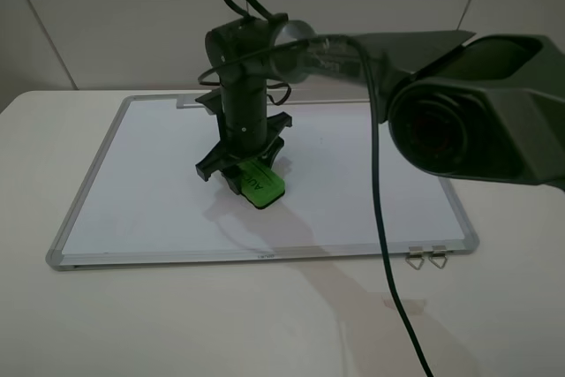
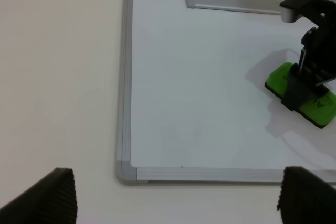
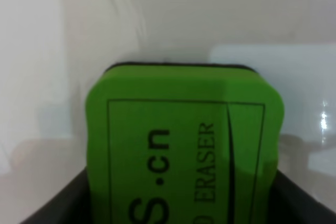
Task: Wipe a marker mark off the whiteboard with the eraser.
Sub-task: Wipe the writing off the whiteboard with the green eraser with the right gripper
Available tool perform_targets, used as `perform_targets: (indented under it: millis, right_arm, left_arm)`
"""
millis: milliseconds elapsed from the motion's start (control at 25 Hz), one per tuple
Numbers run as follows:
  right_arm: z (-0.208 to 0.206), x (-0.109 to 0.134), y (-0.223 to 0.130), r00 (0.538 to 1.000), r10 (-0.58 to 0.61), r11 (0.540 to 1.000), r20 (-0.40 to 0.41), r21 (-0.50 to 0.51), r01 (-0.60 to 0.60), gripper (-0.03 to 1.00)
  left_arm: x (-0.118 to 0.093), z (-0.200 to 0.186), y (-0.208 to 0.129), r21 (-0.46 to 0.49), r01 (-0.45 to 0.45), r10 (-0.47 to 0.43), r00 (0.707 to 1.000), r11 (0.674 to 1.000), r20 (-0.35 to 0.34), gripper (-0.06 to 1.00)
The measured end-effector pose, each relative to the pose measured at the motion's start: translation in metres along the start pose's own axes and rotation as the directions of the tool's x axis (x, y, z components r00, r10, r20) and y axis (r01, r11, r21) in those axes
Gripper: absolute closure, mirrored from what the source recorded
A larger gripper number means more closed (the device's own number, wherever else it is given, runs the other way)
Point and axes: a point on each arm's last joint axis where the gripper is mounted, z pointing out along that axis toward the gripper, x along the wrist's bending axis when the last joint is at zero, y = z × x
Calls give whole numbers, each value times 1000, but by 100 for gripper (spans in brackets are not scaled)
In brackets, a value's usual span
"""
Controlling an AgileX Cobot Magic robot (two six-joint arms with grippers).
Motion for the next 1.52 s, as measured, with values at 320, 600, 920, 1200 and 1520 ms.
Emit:
perform_targets:
  millis: [320, 600, 920, 1200, 1520]
  right_arm:
    - [3, -42, -1, 996, 83, 997, 9, 2, -83, 38]
    - [7, -145, -20, 957, 291, 957, 14, 5, -291, 38]
    - [10, -197, -38, 919, 393, 919, 16, 11, -394, 38]
    - [7, -141, -18, 958, 286, 958, 8, 3, -286, 38]
    - [3, -35, 1, 997, 74, 997, 4, -5, -74, 38]
  left_arm:
    - [0, 0, 0, 0, 0, 0, 1000, 1000, 0, 16]
    - [0, 0, 0, 0, 0, 0, 1000, 1000, 0, 16]
    - [0, 0, 0, 0, 0, 0, 1000, 1000, 0, 16]
    - [0, 0, 0, 0, 0, 0, 1000, 1000, 0, 16]
    - [0, 0, 0, 0, 0, 0, 1000, 1000, 0, 16]
